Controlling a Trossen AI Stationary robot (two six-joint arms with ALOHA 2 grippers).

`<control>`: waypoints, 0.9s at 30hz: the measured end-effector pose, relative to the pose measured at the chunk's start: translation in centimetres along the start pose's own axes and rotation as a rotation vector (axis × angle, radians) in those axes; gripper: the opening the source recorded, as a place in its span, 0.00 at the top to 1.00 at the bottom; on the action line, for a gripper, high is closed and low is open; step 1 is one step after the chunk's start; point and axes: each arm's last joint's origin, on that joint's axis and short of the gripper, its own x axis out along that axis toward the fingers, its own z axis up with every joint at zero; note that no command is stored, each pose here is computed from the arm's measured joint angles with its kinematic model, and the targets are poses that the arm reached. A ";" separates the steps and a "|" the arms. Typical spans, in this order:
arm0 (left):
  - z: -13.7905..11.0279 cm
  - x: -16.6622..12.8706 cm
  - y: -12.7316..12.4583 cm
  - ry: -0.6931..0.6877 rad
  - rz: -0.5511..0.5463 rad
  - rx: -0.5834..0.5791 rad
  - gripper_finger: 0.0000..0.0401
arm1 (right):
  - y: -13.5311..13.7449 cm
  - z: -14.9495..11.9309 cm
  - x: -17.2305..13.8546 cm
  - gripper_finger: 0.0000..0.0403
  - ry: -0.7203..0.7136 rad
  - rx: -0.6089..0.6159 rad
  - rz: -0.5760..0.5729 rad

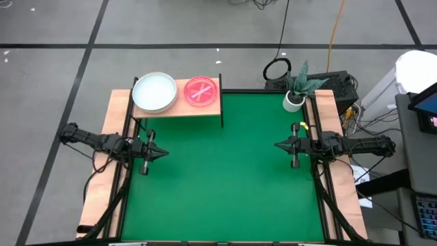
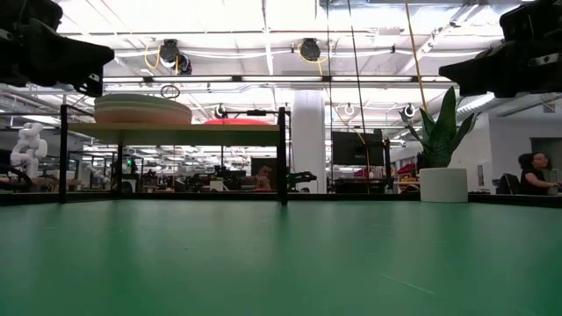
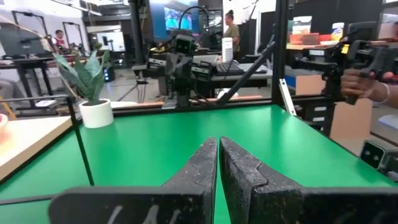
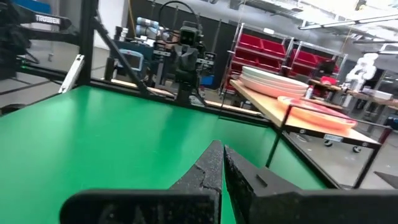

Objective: Place and stack plates onto a shelf
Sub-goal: Return to Home Position

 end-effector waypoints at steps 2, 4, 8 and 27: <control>0.0 0.0 0.1 0.003 0.007 0.000 0.94 | 0.0 0.0 0.0 1.00 -0.004 0.007 0.018; 0.0 0.0 0.1 0.004 0.010 0.000 0.94 | 0.0 0.0 0.0 1.00 -0.005 0.017 0.019; 0.0 0.0 0.1 0.005 0.021 0.028 0.94 | 0.0 0.0 0.0 1.00 -0.006 0.023 0.022; 0.1 0.0 0.2 -0.017 0.042 0.052 0.94 | 0.0 0.1 0.0 1.00 -0.009 0.098 0.018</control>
